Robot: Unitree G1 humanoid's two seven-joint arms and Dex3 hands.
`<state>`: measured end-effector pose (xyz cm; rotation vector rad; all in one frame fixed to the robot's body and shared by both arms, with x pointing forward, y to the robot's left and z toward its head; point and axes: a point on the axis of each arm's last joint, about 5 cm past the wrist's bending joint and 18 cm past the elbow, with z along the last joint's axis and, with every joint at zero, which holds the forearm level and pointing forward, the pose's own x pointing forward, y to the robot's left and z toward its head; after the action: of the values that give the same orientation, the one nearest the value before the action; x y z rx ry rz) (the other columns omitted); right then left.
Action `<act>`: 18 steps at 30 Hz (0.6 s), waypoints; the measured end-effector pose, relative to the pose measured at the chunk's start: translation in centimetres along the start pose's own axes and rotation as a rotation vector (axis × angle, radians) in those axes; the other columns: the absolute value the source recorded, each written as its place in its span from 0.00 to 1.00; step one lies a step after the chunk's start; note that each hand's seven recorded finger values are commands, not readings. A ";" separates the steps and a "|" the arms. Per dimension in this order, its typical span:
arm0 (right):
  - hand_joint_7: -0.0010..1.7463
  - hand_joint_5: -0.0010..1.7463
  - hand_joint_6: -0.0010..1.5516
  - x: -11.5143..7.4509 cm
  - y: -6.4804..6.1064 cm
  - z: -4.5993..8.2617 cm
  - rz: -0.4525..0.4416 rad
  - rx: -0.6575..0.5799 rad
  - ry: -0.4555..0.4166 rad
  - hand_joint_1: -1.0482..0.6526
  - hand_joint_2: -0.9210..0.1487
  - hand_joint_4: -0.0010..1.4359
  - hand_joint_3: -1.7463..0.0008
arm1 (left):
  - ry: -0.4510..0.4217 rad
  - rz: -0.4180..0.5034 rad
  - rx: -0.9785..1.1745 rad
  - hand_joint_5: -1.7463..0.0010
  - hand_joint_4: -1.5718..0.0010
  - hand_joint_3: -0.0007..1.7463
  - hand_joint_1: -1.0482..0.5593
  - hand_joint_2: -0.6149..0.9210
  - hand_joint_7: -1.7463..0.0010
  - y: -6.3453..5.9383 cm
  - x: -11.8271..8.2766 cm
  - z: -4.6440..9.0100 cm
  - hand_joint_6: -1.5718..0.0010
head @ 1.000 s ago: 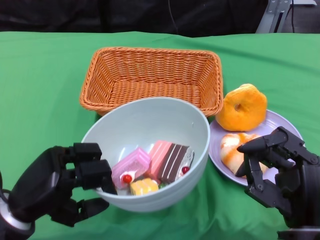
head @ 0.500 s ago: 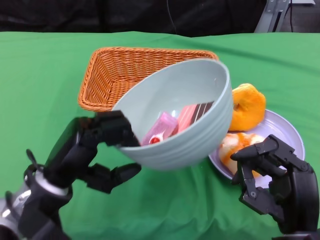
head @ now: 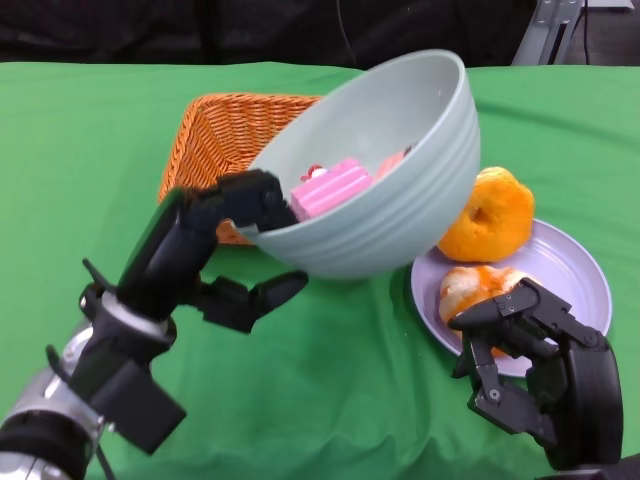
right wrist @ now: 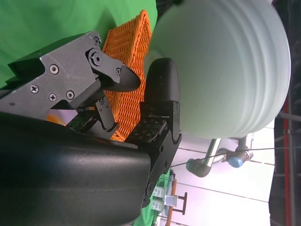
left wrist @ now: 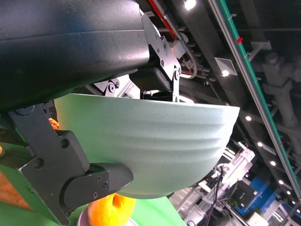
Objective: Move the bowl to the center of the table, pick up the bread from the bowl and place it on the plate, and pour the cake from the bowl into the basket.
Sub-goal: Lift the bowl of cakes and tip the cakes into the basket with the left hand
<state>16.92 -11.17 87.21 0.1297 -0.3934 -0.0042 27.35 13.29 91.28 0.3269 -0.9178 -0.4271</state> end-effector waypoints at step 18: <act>0.65 0.88 0.50 -0.1 0.1 -0.7 0.023 -0.001 0.018 0.57 0.28 0.58 0.50 | 0.199 -0.038 0.010 0.00 0.57 0.72 0.68 0.72 0.09 0.6 2.9 -1.6 0.56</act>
<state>17.08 -10.93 86.57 0.1240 -0.3770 0.0196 30.34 12.51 92.67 0.3896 -0.7205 -0.4170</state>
